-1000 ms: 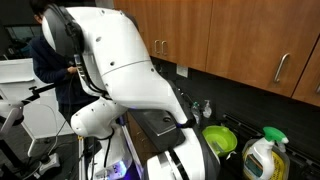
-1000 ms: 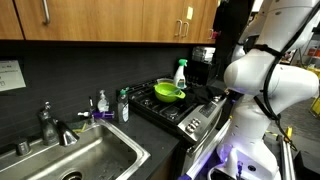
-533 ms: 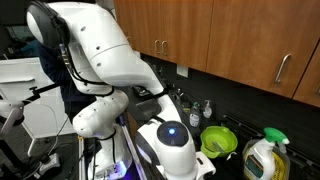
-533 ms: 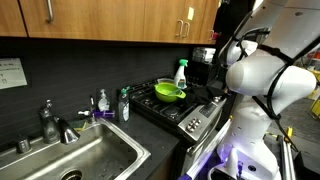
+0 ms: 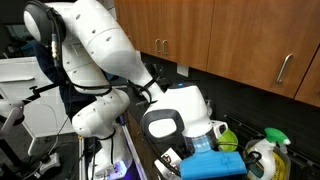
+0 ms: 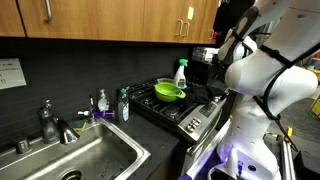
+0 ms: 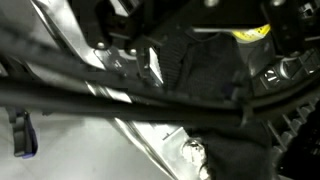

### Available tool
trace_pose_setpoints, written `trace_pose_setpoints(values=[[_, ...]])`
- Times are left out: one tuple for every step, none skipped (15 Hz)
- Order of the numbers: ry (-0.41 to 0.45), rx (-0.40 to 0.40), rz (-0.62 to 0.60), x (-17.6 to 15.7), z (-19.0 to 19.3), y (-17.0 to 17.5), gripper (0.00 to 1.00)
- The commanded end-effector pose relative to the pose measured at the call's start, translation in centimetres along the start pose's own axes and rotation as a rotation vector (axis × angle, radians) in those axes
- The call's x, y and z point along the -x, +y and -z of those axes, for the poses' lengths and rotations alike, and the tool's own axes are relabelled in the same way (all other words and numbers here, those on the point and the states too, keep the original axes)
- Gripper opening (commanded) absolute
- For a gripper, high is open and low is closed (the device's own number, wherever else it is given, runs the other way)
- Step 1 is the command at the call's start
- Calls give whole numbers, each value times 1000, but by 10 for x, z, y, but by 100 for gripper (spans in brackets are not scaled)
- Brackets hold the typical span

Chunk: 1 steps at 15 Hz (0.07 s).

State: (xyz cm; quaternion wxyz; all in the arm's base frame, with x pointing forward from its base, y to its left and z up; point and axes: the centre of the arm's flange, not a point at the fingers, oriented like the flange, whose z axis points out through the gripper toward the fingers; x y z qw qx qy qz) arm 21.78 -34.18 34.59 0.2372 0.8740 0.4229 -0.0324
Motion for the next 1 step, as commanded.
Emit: trace_pose_setpoints(values=[[-76,113,88,-25,33,-46,100]])
